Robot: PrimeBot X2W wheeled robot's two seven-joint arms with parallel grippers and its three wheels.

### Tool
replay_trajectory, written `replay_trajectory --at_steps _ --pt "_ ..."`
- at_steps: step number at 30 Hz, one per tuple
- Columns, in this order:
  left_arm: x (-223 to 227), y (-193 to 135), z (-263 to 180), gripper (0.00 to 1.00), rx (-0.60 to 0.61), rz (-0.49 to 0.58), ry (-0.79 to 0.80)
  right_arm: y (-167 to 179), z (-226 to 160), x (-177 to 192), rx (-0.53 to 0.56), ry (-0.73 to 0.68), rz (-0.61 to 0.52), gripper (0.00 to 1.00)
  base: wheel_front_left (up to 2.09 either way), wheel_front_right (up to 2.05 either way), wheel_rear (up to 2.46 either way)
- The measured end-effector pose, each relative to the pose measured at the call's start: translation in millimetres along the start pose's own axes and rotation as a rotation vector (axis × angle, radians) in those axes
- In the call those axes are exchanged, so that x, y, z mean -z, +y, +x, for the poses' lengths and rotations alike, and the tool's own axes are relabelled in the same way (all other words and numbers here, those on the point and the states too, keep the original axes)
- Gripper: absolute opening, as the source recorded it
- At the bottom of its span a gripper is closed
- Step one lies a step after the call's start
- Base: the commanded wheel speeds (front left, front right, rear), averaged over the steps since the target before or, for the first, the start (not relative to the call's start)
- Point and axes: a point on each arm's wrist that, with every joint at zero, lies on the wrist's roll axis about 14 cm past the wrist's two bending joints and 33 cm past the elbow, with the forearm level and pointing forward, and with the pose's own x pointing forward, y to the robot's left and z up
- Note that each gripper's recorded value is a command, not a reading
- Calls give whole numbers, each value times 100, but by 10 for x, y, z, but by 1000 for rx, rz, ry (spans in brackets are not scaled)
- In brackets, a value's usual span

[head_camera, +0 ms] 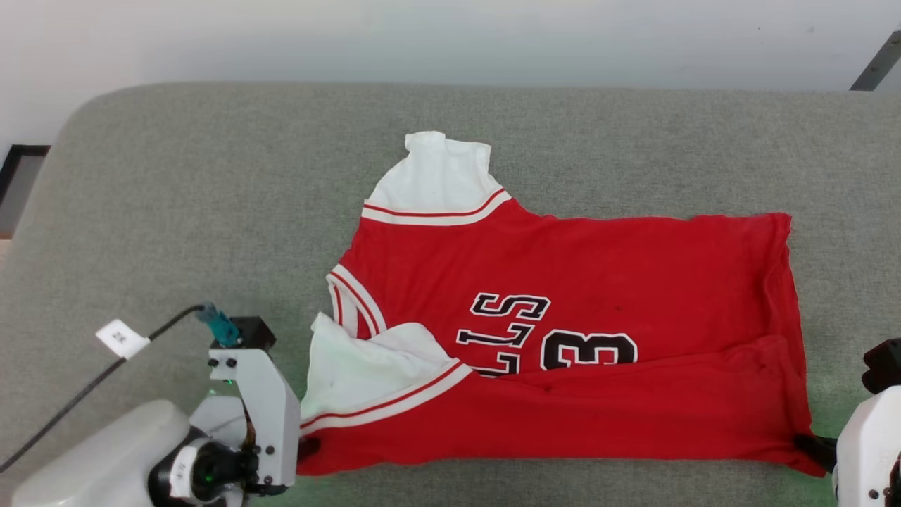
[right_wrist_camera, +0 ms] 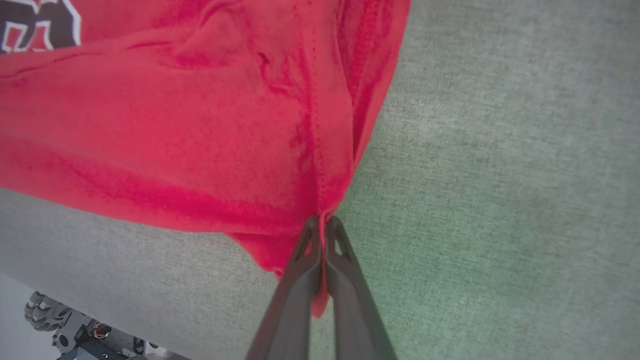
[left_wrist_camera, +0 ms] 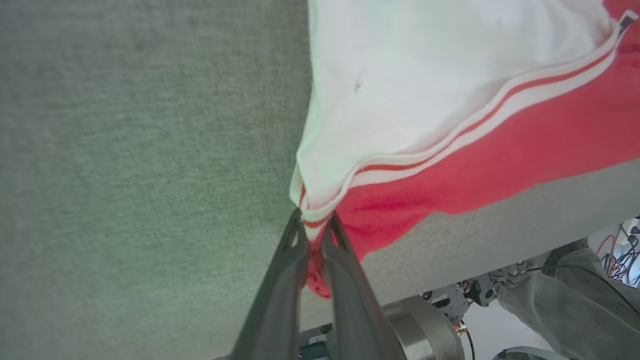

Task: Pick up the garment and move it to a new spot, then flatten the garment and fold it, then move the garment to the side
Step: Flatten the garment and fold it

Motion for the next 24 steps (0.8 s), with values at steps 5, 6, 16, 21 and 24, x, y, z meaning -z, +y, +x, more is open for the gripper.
replay_trajectory --at_steps 5,6,16,21,24 --pt "20 12 94 29 -1 -25 22 34 58 32 -8 2 -1 0 0 0 0" --pt "11 10 100 61 -3 -19 24 33 60 12 -6 -4 -5 0 0 0 0" --pt "-500 61 -169 100 -57 34 -40 41 -26 -342 -4 -138 -33 100 0 0 0" --pt "-1094 -101 -415 100 -57 115 -191 38 -164 -590 -5 -255 -28 100 0 0 0" --pt "-1476 -228 -486 100 -46 179 -305 31 -305 -855 8 -395 -31 100 0 0 0"
